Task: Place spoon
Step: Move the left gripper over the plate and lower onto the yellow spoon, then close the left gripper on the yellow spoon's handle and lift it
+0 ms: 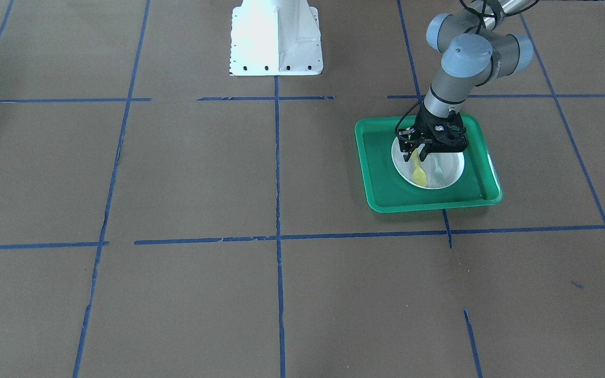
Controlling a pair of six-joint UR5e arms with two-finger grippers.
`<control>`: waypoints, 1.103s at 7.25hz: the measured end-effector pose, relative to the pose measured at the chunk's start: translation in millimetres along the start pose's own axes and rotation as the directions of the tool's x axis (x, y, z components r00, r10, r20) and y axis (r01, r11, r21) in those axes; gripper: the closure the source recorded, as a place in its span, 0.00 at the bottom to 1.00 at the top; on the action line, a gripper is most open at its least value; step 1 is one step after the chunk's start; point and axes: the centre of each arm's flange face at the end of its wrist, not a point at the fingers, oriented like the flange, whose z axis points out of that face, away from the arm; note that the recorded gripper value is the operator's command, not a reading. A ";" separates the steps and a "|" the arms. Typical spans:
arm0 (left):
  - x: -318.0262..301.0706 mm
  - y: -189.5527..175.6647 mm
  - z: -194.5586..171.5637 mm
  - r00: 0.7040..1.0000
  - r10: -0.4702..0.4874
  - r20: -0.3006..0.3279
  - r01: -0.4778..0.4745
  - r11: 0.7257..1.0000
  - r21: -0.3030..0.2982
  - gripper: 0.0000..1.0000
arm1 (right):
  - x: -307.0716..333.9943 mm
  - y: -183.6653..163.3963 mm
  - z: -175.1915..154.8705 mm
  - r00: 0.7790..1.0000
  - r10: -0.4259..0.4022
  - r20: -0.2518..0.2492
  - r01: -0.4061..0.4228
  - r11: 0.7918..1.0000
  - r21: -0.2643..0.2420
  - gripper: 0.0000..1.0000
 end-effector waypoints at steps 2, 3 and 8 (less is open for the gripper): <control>-1.6 -0.1 2.1 1.000 0.002 0.005 -0.002 1.000 -0.002 1.00 | 0.0 0.0 0.0 1.000 0.000 0.000 0.000 1.000 0.000 0.00; -2.0 -0.5 2.1 1.000 0.003 0.005 -0.003 1.000 -0.003 1.00 | 0.0 0.0 0.0 1.000 0.000 0.000 0.000 1.000 0.000 0.00; 39.1 -21.5 -49.5 1.000 -0.019 0.013 0.019 1.000 0.015 1.00 | 0.1 0.1 0.1 1.000 0.000 0.000 0.000 1.000 0.000 0.00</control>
